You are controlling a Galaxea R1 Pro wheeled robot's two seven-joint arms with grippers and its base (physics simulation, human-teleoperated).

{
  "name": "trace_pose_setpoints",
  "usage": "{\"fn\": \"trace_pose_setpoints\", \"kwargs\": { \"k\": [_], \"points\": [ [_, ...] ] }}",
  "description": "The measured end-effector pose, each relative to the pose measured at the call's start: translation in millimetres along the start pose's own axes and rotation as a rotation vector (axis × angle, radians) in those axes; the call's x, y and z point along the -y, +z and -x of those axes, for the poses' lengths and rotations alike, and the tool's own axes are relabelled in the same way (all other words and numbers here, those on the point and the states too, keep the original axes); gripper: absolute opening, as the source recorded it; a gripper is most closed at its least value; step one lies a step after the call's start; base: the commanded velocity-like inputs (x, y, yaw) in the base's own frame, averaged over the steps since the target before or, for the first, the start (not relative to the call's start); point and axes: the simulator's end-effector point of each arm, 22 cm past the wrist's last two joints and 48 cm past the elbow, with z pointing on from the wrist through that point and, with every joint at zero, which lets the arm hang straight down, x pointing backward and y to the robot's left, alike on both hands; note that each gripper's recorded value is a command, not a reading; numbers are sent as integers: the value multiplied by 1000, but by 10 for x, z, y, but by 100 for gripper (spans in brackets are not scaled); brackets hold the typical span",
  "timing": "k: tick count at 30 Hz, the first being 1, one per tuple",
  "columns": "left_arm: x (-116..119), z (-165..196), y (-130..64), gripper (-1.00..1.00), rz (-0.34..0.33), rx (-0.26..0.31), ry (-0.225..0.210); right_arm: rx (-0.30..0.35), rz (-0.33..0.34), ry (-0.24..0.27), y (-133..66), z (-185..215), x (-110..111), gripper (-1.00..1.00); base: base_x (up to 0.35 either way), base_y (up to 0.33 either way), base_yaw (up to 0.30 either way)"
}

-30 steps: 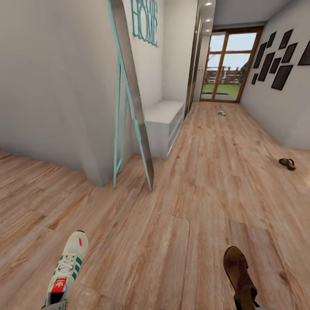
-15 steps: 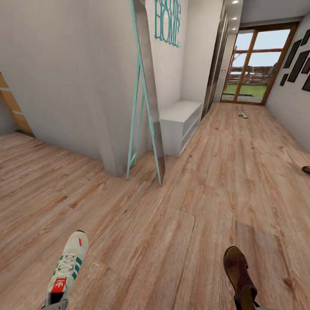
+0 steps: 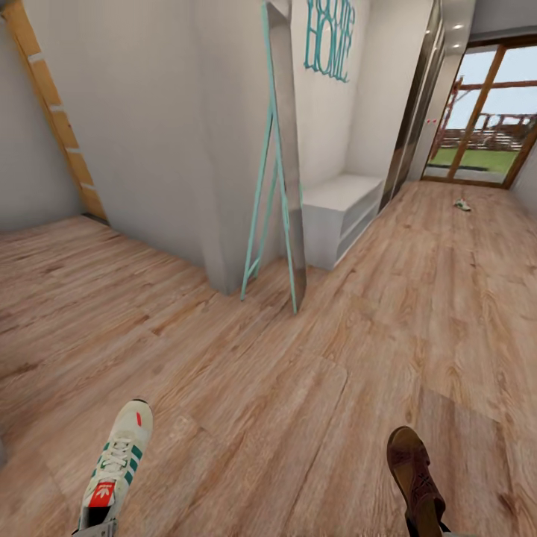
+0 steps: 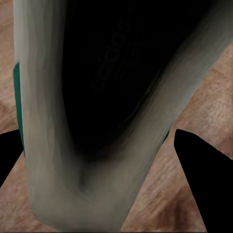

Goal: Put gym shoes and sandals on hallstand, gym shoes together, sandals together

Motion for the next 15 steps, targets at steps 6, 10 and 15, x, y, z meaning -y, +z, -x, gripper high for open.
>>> {"fn": "trace_pose_setpoints", "kwargs": {
  "k": [6,10,15],
  "points": [
    [-2,0,0,-100,1,0,-1,0,0,0,-1,-2,0,-100,-262,-188,278],
    [-14,4,0,-100,6,2,-9,-1,0,0,-2,-4,0,-100,-272,-175,278],
    [-25,9,0,-100,11,4,-17,0,0,0,0,0,0,-100,-272,-174,279]
  ]
}}
